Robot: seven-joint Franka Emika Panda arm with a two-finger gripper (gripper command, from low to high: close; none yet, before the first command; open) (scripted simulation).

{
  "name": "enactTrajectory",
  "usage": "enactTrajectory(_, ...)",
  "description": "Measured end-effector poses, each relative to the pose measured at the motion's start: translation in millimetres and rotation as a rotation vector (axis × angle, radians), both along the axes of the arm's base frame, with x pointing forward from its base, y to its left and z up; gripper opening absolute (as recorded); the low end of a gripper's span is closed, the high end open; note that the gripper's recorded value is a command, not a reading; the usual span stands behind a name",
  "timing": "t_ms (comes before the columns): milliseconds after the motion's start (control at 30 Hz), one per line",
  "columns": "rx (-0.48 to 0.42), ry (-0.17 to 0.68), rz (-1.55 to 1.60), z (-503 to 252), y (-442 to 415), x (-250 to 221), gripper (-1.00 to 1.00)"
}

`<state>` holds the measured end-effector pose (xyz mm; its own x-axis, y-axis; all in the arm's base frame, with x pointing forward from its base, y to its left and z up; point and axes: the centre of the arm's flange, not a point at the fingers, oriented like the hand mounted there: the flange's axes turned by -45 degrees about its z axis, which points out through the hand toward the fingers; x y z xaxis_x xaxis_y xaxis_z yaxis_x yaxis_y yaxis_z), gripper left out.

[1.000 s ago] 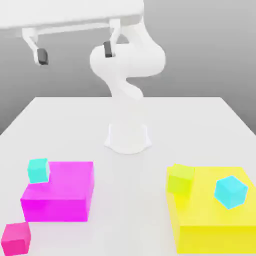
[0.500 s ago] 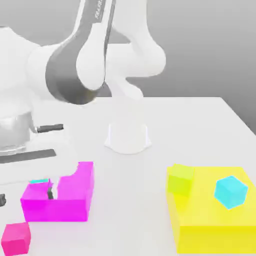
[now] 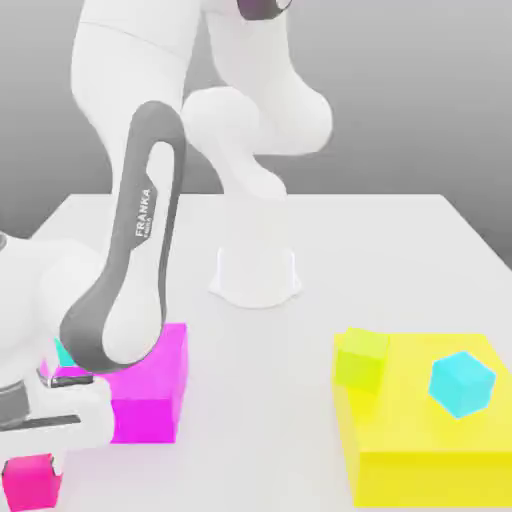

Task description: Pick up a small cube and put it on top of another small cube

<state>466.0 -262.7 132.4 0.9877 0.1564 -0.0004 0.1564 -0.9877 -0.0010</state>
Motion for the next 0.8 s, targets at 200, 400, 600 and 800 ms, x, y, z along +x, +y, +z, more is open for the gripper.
enactTrajectory(200,0.021,0.000,0.019,62,17,4,-1.00)
enactTrajectory(400,0.129,0.010,0.171,97,137,15,-1.00)
enactTrajectory(600,0.158,0.027,0.387,142,269,-4,-1.00)
enactTrajectory(800,0.097,0.022,0.543,188,350,-54,-1.00)
